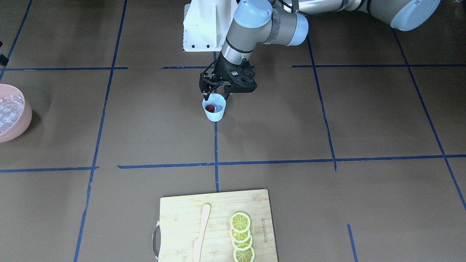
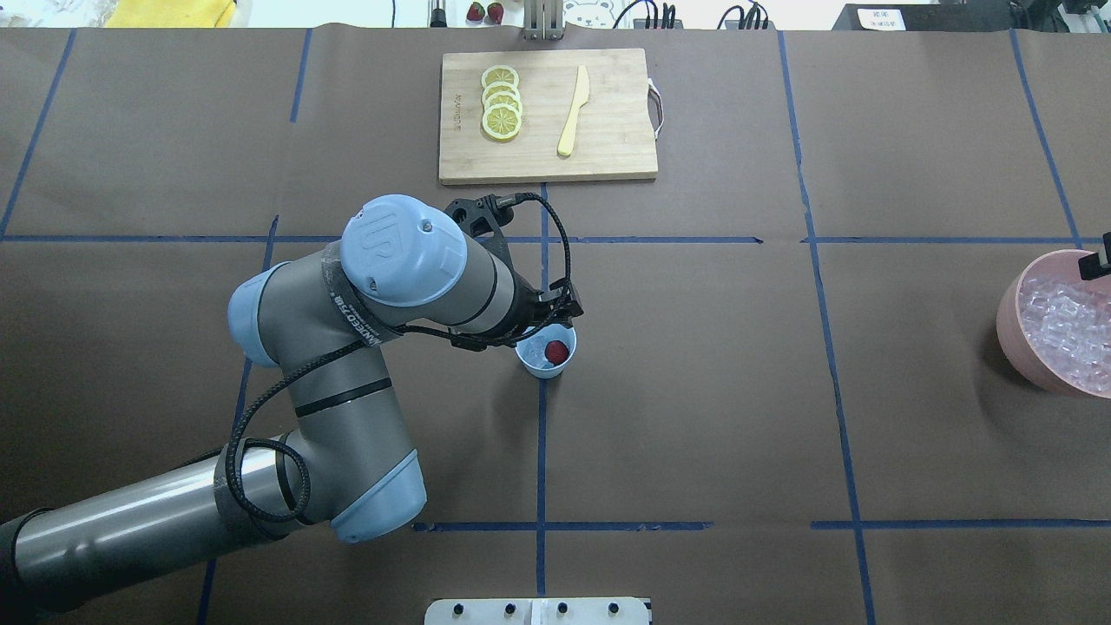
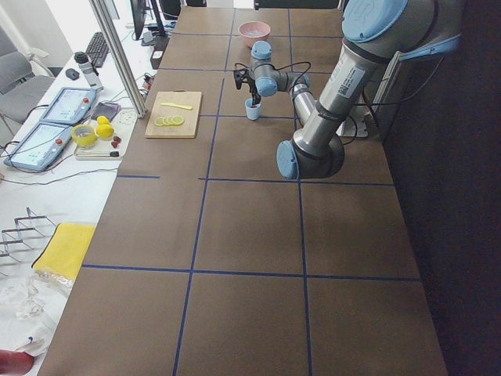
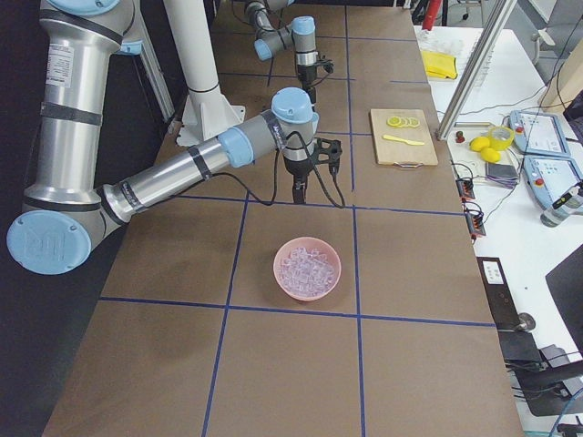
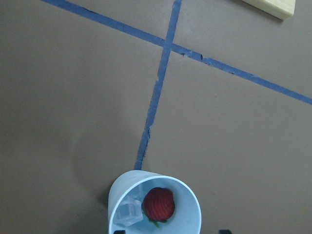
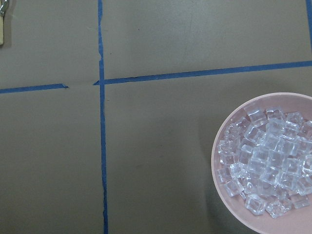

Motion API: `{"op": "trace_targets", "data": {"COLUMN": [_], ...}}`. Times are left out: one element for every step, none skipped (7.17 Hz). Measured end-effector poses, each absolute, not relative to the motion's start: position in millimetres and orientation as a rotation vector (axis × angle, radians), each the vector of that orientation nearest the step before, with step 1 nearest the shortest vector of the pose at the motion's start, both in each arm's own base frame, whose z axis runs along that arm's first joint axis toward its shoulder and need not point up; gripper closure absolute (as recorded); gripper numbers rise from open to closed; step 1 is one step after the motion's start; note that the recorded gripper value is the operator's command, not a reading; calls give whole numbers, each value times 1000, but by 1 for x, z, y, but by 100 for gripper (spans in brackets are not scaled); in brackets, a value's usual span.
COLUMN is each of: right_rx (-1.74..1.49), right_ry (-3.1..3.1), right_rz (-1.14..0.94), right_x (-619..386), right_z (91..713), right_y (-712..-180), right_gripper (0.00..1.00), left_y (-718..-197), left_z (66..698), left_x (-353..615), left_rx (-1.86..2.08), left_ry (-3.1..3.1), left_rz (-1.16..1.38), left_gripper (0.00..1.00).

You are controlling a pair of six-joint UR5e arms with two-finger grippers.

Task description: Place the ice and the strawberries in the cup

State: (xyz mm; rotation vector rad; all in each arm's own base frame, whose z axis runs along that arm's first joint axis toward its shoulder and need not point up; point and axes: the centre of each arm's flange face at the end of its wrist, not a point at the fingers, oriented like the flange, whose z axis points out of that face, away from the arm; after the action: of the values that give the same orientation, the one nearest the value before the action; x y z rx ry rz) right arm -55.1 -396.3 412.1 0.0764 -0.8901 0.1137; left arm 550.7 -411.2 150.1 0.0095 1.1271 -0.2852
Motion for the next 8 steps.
{"op": "trace_targets", "data": {"right_rx": [75,75,83,93,99,98,95,87], "right_ry": [-888,-883,-875,-861,-841,-821,-804,-790], "right_rz": [115,114,106,93,73,45,14,-20], "right_x": [-54,-51,-44,-32,-16,1,17,28], "right_z": [414,418,426,439,453,465,478,493], "right_y": [-397,-398,-402,-407,-411,-416,-422,-429], "right_gripper": [1,0,0,0,0,0,0,0], "left_y": [-416,-421,-424,-427,-429,-434,-444,-454], "left_z": [157,182,213,244,278,311,346,379], "left_x": [542,516,472,414,346,275,199,123], "left_rx": [15,36,79,121,154,178,197,219], "left_ry": [1119,1098,1064,1007,935,875,830,779], "left_rz": [-293,-277,-210,-123,-39,39,122,201], "left_gripper": [22,22,22,22,22,22,22,22]}}
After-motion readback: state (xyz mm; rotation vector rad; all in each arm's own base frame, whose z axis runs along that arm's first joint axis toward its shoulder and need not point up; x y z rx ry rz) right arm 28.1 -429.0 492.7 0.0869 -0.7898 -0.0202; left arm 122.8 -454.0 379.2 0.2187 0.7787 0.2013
